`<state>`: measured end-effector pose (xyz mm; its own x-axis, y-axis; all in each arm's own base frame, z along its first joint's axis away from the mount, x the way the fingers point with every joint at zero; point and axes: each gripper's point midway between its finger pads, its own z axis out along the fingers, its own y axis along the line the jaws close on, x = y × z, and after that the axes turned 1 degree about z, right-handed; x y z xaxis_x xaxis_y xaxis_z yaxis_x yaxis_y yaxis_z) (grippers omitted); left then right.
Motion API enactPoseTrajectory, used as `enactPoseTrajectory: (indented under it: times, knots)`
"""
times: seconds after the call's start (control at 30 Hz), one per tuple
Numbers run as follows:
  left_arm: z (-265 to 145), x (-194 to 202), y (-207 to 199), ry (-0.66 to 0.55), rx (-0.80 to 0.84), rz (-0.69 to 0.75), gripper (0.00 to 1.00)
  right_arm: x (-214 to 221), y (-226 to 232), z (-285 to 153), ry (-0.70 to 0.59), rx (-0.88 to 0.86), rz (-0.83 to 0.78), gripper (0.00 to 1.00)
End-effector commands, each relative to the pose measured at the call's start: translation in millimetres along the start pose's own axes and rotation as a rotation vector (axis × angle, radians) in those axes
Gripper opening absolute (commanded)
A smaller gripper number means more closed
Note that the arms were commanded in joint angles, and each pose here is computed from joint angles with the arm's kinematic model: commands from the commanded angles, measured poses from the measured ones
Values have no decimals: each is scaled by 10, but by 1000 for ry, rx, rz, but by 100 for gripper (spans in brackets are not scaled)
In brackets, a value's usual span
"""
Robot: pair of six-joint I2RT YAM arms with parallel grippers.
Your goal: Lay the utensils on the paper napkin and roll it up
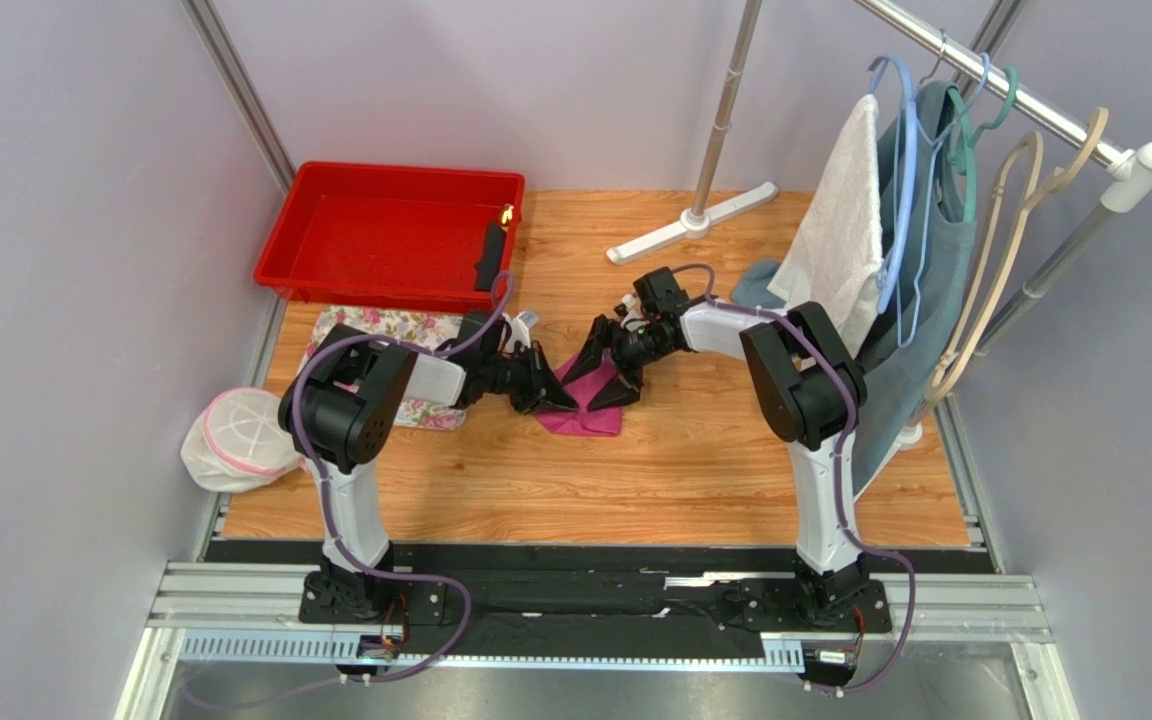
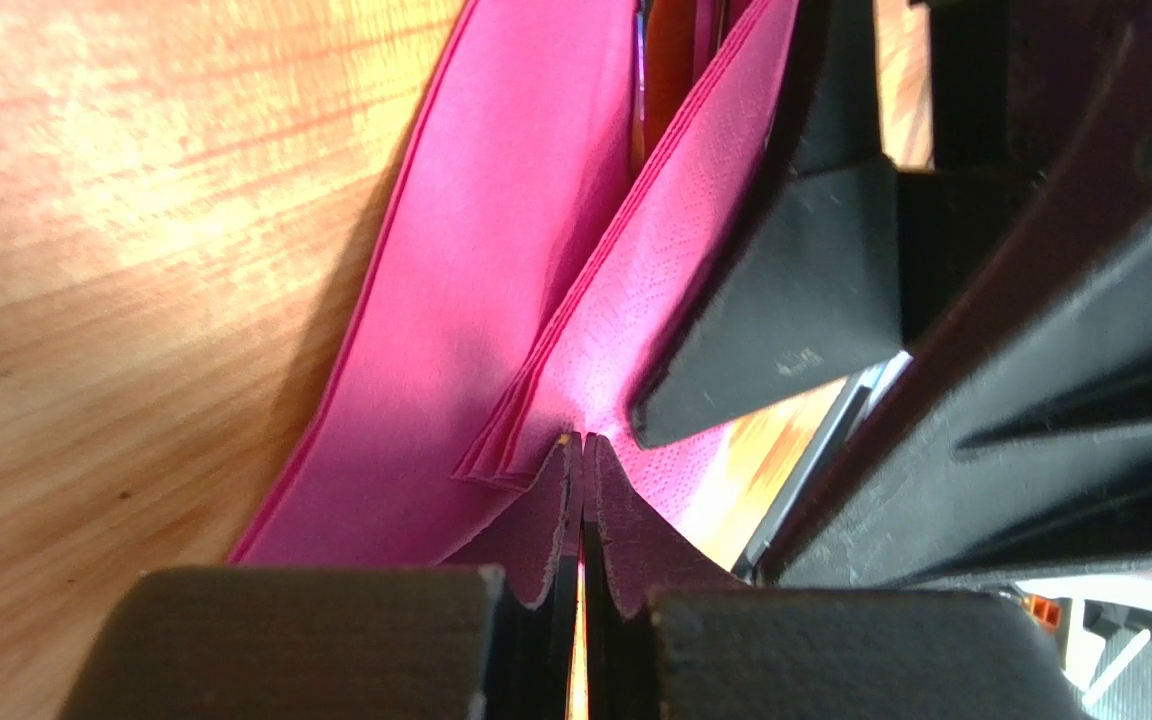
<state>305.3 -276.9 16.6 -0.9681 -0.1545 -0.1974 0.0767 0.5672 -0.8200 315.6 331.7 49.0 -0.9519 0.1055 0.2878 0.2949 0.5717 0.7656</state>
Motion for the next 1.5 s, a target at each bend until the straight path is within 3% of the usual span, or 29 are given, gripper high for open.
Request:
enactPoseTrajectory:
  times: [0.0,0.2,0.47,1.0,1.27,1.37,1.4,1.47]
  knots:
    - [-7,-113,240,-53,-112,-27,0,120,378,-272,-20,-45,-134,66]
    - [-17,-111,239,-53,-122,-44,0,99,211,-404,-72,43,-215,49]
    - [-25,-112,238,-54,-125,-39,0,-132,88,-397,-163,171,-346,1]
    - [-20,-128,219,-56,-114,-24,0,-507,76,-78,-211,202,-377,0]
    - [-45,-173,159,-71,-100,-1,1,-516,-284,110,-182,300,-348,0]
    - [-117,-281,-24,-98,-44,47,21,-523,-434,132,-159,336,-334,0]
    - [-171,-307,-159,-102,-5,77,32,-516,-460,125,-149,343,-343,0]
    - [-236,-343,-305,-109,35,133,39,-549,-460,116,-148,352,-368,0]
